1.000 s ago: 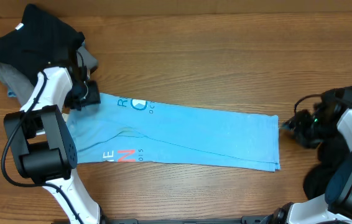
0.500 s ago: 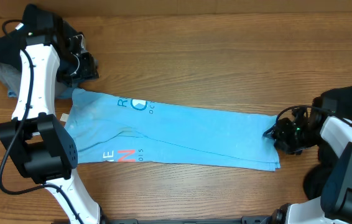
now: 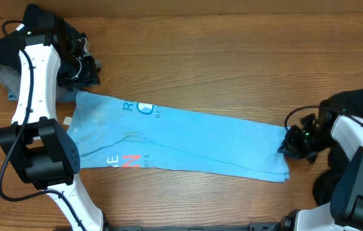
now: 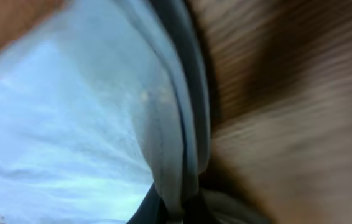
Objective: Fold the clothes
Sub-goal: 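Grasp the strip's right end with the right gripper and lift it, then fold the right end leftward over the strip with the right gripper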
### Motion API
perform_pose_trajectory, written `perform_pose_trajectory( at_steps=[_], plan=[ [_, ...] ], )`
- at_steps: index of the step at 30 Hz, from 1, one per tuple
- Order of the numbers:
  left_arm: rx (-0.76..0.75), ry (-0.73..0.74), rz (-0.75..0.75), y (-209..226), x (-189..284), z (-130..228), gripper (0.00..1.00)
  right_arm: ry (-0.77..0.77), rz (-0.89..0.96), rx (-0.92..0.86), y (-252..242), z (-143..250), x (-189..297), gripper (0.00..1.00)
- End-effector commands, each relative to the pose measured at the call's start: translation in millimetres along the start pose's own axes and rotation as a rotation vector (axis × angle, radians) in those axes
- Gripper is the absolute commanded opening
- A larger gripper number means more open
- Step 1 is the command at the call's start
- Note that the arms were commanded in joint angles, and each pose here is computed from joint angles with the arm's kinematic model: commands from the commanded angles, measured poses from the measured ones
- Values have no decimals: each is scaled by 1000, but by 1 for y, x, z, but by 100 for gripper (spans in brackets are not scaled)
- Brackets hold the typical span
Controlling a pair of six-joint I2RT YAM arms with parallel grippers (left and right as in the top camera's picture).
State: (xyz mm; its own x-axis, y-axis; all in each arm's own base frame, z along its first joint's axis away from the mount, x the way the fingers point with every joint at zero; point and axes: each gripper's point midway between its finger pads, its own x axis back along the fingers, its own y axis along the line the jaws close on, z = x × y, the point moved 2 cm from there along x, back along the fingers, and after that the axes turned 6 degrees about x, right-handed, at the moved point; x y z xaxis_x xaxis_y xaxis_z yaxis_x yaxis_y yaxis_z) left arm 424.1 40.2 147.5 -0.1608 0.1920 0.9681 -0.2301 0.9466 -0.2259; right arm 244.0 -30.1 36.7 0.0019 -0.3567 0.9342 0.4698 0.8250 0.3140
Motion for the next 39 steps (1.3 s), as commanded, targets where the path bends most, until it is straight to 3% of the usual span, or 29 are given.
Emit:
perform_pose_trajectory(
  at_steps=[1, 7, 12, 29, 39],
  plan=[
    [-42, -71, 25, -11, 30, -7, 36, -183, 102, 11, 4, -28, 56, 4],
    [-59, -147, 31, -20, 70, -6, 42, -261, 87, 53, 29, -30, 110, 4],
    [-72, -204, 36, -25, 93, -4, 46, -254, 9, 145, 66, -16, 118, 4],
    [-76, -222, 34, -26, 104, 1, 48, -142, -95, 469, 225, 85, 55, 4],
    [-71, -218, 35, -26, 103, 1, 49, -151, -127, 559, 286, 109, -5, 5]
  ],
)
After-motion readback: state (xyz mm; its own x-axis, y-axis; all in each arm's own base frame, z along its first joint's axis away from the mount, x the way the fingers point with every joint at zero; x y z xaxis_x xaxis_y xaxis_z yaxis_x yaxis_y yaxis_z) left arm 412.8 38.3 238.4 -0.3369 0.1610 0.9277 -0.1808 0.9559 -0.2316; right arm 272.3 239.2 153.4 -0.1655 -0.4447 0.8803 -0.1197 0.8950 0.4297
